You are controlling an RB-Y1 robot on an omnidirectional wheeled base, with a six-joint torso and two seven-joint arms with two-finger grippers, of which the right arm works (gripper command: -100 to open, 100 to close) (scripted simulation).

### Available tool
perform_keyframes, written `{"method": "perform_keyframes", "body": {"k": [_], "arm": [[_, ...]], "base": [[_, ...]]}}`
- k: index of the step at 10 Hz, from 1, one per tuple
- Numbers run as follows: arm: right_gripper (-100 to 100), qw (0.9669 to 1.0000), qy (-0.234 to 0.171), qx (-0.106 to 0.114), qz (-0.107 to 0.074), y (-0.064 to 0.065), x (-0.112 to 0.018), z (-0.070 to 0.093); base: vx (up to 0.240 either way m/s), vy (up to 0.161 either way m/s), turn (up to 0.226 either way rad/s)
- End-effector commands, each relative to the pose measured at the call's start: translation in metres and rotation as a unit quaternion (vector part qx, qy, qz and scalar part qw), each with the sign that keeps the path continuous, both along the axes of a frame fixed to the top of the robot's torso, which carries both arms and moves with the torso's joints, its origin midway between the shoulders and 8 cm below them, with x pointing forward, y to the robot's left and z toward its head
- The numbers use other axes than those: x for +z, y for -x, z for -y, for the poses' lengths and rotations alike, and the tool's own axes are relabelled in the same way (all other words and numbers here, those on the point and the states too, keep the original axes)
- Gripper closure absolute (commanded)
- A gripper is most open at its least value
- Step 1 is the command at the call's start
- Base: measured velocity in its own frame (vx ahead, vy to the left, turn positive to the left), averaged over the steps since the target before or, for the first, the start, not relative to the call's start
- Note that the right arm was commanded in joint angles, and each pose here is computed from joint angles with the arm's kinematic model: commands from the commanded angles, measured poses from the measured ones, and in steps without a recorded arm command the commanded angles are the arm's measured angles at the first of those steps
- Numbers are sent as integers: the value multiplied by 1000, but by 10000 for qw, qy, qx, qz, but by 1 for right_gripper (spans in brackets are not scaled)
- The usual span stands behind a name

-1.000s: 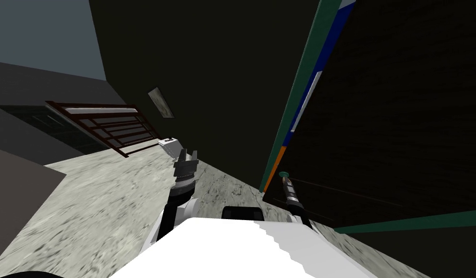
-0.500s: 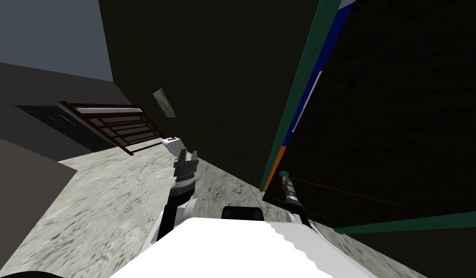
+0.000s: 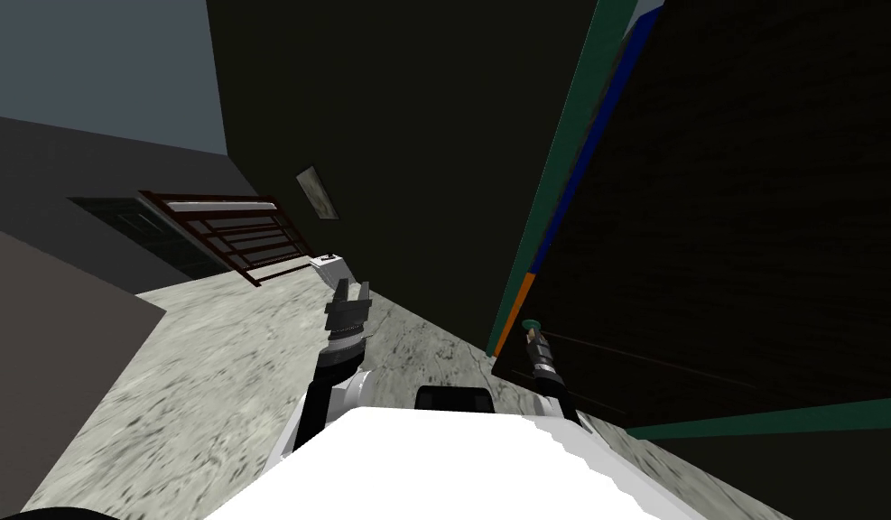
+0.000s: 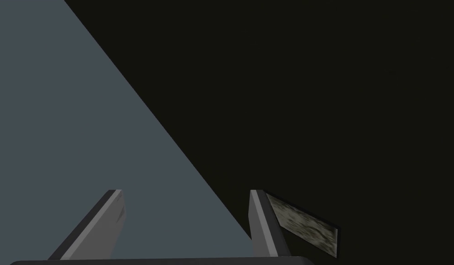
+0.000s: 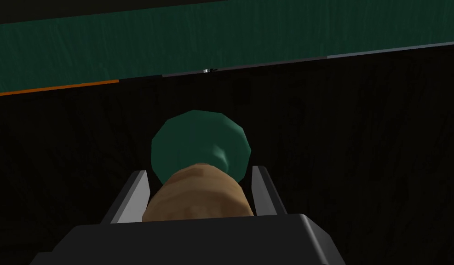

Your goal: Pull the door open

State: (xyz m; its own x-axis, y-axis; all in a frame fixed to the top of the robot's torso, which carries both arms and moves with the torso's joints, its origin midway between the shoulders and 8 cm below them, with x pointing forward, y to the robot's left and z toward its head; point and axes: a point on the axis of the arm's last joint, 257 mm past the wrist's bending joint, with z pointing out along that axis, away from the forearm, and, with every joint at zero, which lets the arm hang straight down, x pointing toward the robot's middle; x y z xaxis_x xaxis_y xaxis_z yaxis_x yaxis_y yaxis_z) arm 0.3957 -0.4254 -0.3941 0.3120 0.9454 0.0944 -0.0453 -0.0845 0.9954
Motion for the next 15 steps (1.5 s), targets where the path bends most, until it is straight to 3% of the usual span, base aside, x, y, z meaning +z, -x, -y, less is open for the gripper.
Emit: {"method": "perform_keyframes", "body": {"k": [1, 3, 10, 14, 15], "arm": [[100, 9998, -178, -4, 46, 0, -1, -1], [100, 9991, -401, -16, 120, -2, -1, -2], [100, 9908, -1282, -63, 420, -10, -1, -2], [100, 9798, -1895, -97, 634, -15, 0, -3], [100, 9790, -1933, -96, 647, -15, 0, -3]], "base": [[-41, -6, 30], [-41, -6, 38], [-49, -9, 42], [-53, -11, 49], [-37, -9, 26]]}}
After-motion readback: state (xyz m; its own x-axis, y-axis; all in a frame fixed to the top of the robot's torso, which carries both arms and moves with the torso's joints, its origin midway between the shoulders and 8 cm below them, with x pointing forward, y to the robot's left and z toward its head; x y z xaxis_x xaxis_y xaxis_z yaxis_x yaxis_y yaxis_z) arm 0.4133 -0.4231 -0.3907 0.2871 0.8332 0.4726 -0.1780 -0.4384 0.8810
